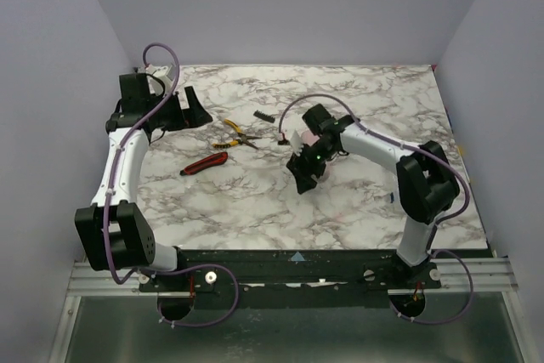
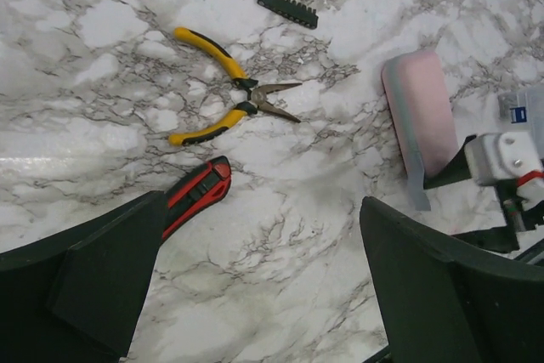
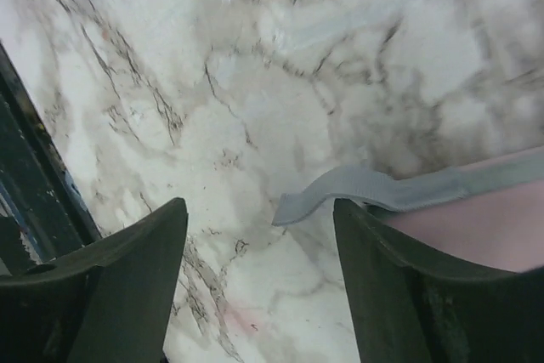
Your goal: Open the umbrella
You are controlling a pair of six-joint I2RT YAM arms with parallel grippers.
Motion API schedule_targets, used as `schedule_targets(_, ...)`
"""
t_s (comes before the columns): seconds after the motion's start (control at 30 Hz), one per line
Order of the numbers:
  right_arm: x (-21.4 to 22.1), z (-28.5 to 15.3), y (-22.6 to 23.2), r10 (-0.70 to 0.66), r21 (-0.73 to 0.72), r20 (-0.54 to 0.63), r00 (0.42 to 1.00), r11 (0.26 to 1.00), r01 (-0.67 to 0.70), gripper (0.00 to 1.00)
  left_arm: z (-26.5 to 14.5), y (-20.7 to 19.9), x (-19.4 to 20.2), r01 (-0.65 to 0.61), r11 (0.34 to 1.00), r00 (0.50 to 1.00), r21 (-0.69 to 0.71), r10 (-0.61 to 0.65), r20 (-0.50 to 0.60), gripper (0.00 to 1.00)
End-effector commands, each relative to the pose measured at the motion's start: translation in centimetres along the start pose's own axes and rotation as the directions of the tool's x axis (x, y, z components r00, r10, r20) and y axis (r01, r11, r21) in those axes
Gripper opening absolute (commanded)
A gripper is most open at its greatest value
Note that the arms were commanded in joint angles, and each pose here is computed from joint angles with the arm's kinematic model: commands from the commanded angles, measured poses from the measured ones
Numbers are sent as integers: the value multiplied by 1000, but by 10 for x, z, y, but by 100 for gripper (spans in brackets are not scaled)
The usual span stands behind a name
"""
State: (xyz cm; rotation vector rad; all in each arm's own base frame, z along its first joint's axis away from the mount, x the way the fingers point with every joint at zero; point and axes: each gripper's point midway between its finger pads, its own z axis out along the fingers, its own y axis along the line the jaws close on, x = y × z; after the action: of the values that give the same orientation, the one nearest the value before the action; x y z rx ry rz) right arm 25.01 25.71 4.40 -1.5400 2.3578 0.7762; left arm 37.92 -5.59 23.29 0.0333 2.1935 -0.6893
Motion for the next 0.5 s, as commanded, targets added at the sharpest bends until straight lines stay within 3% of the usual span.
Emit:
schedule_targets(0.0, -50, -58, -1, 41, -48, 116, 992, 998, -36, 76, 9, -20, 17, 0, 999, 999, 49, 2, -43, 99)
schedule_targets(0.1, -69, -91, -7, 93, -81, 179, 980, 994, -79, 76, 23, -35, 30, -45, 995, 994, 89, 54, -97, 99)
schedule_targets(0.27, -38, -112, -43, 202, -25, 160, 966, 979, -201, 67, 61, -75, 51, -113, 971, 967, 211, 156, -199, 95)
schedule_targets(0.47, 15, -115, -89, 300, 148, 141, 943, 936, -320, 52, 115, -124, 77, -1, 926, 933, 377, 137, -333, 54)
